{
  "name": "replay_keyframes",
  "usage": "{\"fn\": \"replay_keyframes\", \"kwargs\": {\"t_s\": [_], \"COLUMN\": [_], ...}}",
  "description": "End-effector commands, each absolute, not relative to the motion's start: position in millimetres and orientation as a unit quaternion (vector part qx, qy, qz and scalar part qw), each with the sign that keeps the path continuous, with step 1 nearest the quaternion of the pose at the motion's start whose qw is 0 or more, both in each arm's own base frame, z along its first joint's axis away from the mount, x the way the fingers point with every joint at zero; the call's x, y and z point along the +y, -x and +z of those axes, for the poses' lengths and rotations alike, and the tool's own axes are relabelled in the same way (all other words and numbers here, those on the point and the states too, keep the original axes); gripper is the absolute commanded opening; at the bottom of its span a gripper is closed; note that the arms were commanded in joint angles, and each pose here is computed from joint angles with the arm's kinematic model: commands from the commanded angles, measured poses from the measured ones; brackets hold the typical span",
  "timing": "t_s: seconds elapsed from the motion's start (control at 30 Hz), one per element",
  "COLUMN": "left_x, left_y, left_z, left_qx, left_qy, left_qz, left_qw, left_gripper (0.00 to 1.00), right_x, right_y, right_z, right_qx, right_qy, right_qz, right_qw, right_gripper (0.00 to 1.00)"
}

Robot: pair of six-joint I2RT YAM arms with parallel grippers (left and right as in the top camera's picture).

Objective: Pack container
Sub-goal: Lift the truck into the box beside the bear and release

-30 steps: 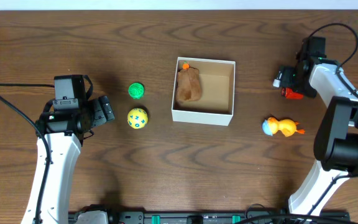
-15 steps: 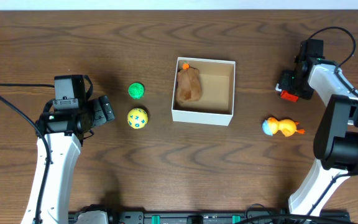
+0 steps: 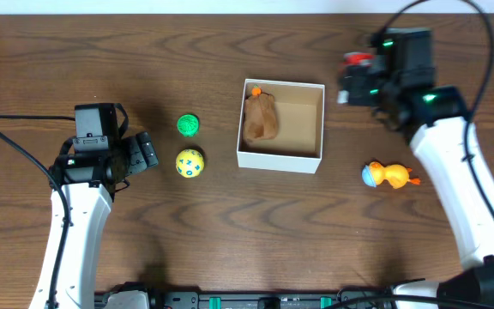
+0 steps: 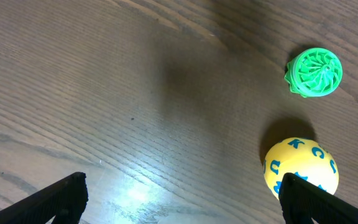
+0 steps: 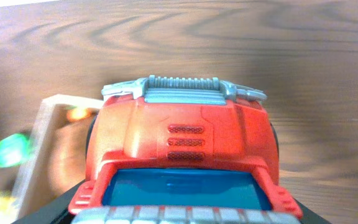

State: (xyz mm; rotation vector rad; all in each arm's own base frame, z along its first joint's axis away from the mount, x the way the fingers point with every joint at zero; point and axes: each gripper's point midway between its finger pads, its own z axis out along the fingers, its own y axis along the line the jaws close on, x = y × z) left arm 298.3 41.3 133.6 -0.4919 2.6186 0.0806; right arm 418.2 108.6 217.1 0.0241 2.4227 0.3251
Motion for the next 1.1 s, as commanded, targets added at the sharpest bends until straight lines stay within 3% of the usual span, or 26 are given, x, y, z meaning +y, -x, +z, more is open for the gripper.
{"fn": "replay_keyframes", "kwargs": {"t_s": [0.0,0.4,0.5,0.57,0.7,0.9,1.07], "left_x": [43.4,43.4,43.4,43.4,43.4,43.4,43.4], "left_y": [-302.5,-302.5,-302.5,-302.6,-302.5,-302.5,-302.5], "left_z": [139.1,139.1,139.1,139.1,139.1,139.1,139.1], "left_qx": [0.954,0.954,0.954,0.954,0.954,0.954,0.954], "left_qy": [0.174,0.174,0.174,0.174,0.174,0.174,0.174], "left_qz": [0.032,0.032,0.032,0.032,0.032,0.032,0.032], "left_qw": [0.242,0.242,0.242,0.242,0.242,0.242,0.242], "left_gripper": [0.98,0.98,0.98,0.98,0.98,0.98,0.98], "right_x": [156.0,191.1,188.9,180.3,176.9,191.2,189.3], "right_y": [-405.3,-403.3,-406.6,-414.6,-424.7,-428.5,-428.8], "right_z": [202.4,69.4,53.9,55.3,62.0,79.4,126.2], "right_qx": [0.938,0.977,0.978,0.974,0.969,0.964,0.951], "right_qy": [-0.007,-0.051,-0.054,-0.056,-0.042,0.025,0.037], "right_qz": [0.156,0.047,0.037,0.012,0.0,0.02,0.033], "right_qw": [0.308,0.203,0.196,0.217,0.243,0.263,0.307], "right_gripper": [0.64,0.62,0.72,0.73,0.87,0.86,0.86]}}
